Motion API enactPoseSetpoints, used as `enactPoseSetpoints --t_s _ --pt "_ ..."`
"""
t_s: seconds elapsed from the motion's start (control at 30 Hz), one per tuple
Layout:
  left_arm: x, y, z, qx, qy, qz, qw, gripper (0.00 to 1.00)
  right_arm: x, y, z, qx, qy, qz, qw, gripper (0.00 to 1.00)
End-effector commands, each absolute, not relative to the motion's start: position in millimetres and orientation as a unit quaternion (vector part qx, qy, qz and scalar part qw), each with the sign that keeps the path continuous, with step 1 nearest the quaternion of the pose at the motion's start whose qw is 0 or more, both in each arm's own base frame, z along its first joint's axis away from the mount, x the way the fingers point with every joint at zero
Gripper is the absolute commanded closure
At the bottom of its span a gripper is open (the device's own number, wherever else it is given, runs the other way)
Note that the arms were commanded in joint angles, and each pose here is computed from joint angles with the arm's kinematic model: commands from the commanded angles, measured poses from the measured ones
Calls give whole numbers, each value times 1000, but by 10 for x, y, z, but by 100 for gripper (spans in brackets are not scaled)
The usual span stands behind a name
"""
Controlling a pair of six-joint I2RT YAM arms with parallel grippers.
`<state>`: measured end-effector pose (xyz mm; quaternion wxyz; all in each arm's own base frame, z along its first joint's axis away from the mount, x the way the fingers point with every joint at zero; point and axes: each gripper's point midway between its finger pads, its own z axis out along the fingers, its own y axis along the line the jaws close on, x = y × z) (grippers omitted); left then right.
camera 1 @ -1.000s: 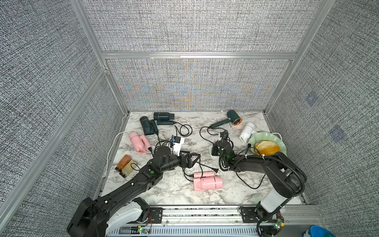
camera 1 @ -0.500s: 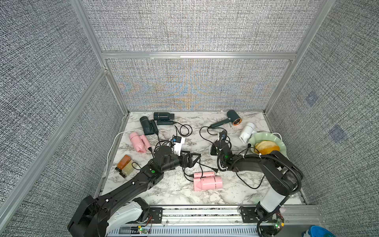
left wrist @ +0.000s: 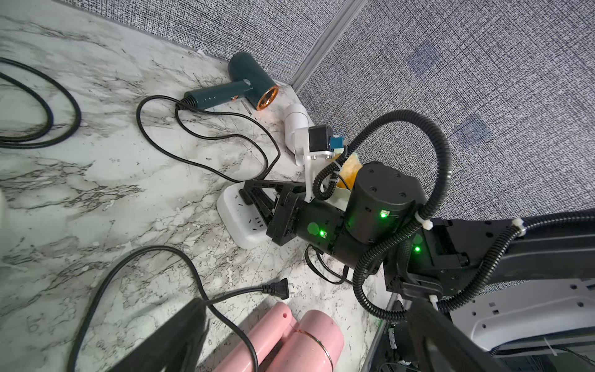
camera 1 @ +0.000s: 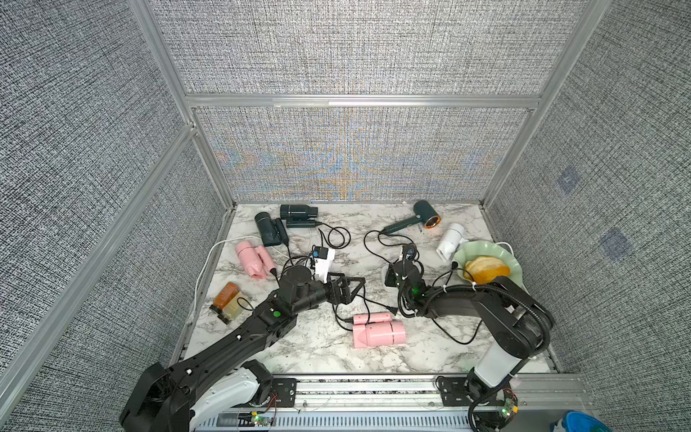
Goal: Charge the blow dryers
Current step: Insert the plug into the socket.
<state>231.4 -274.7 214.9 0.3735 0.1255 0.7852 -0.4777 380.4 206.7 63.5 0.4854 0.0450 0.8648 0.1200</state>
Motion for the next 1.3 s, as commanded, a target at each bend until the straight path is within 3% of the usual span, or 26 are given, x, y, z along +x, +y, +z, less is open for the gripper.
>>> enactPoseSetpoints --t_s 0.0,0.27,0.37,0.53,0.77,1.03,1.27 --pt "2328 -2750 2141 129 788 -472 375 1 3624 1990 275 18 898 82 431 94" --pt "2343 -2745 2108 124 791 -469 372 1 3584 2062 292 7 894 102 437 91" --pt "2347 -2787 2106 129 792 -472 365 1 3600 2127 403 -2 892 116 436 83" --pt "2341 -2797 2099 130 792 -474 362 1 3637 2125 561 1 890 135 435 61" --pt "2334 -2784 2115 129 791 -474 364 1 3563 2138 747 -17 897 167 409 48" --pt "2293 -2806 2101 140 791 -478 356 1 3503 2126 739 -33 918 186 348 50" --pt "2263 -2813 2042 141 793 -481 345 1 3592 2136 682 -34 922 176 343 64"
